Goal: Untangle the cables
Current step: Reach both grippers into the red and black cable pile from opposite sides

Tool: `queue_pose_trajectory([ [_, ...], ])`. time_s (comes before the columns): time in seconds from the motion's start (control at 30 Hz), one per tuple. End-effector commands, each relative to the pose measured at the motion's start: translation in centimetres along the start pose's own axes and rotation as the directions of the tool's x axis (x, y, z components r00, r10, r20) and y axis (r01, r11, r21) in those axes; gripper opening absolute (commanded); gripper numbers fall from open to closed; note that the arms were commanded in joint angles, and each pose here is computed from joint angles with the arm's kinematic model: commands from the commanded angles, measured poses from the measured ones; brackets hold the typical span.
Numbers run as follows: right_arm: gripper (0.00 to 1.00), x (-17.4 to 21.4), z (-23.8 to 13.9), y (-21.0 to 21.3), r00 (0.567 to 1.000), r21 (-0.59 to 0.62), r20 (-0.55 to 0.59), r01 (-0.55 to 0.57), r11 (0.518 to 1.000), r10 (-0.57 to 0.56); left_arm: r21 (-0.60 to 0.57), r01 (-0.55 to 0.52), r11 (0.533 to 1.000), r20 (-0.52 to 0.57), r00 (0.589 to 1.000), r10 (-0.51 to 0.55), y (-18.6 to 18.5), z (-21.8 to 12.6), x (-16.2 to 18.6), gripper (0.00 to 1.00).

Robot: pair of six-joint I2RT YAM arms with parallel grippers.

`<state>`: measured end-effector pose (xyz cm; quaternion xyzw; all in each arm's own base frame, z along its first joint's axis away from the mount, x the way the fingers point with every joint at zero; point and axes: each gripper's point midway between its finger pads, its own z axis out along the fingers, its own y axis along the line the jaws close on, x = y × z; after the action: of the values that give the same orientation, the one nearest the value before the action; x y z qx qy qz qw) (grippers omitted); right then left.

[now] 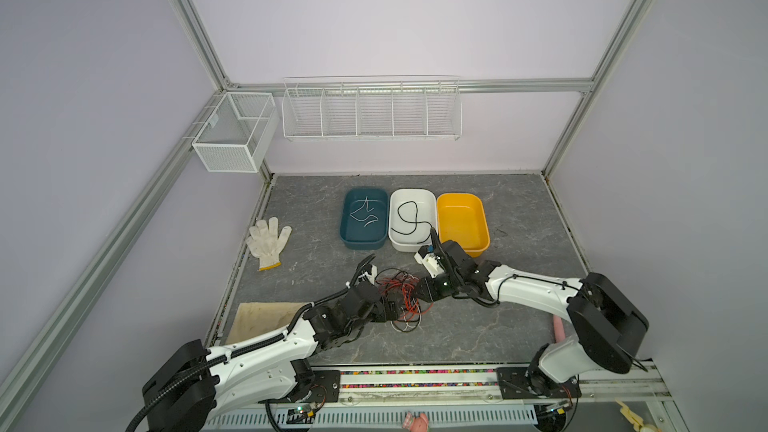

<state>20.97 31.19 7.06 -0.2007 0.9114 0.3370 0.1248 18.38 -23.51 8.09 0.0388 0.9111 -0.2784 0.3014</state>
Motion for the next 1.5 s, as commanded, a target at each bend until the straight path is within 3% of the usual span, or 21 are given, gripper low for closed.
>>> queue_pose_trajectory([
  [0.0,0.17,0.0,0.1,0.4,1.0,-0.018,0.007,0.013,1.0,-0.013,0.01,0.002,1.0,-0.014,1.0,-0.002,-0.8,0.2,-0.1,0.99],
  [0.1,0.07,-0.1,0.0,0.4,1.0,-0.013,0.013,0.019,1.0,-0.018,0.012,0.004,1.0,-0.021,1.0,-0.004,-1.0,0.6,0.0,0.99],
  [0.37,0.07,-0.8,-1.5,1.9,0.994,-0.049,0.078,0.078,0.996,-0.074,0.03,0.022,0.999,-0.005,1.0,-0.022,-1.5,1.1,-0.2,0.99],
  [0.87,0.07,-1.7,-6.4,5.4,0.947,-0.076,0.258,0.219,0.973,-0.193,0.077,0.062,0.995,0.004,0.998,-0.062,-2.0,1.7,0.1,0.99],
  [1.23,0.07,-3.4,-12.2,4.8,0.896,0.115,0.368,0.22,0.969,-0.247,0.1,0.055,0.993,0.019,0.998,-0.058,-2.2,0.9,-0.1,0.99],
  [1.47,0.07,-4.1,-16.0,5.8,0.859,0.152,0.43,0.235,0.96,-0.278,0.111,0.058,0.992,0.015,0.998,-0.06,-1.9,0.7,0.4,0.99],
])
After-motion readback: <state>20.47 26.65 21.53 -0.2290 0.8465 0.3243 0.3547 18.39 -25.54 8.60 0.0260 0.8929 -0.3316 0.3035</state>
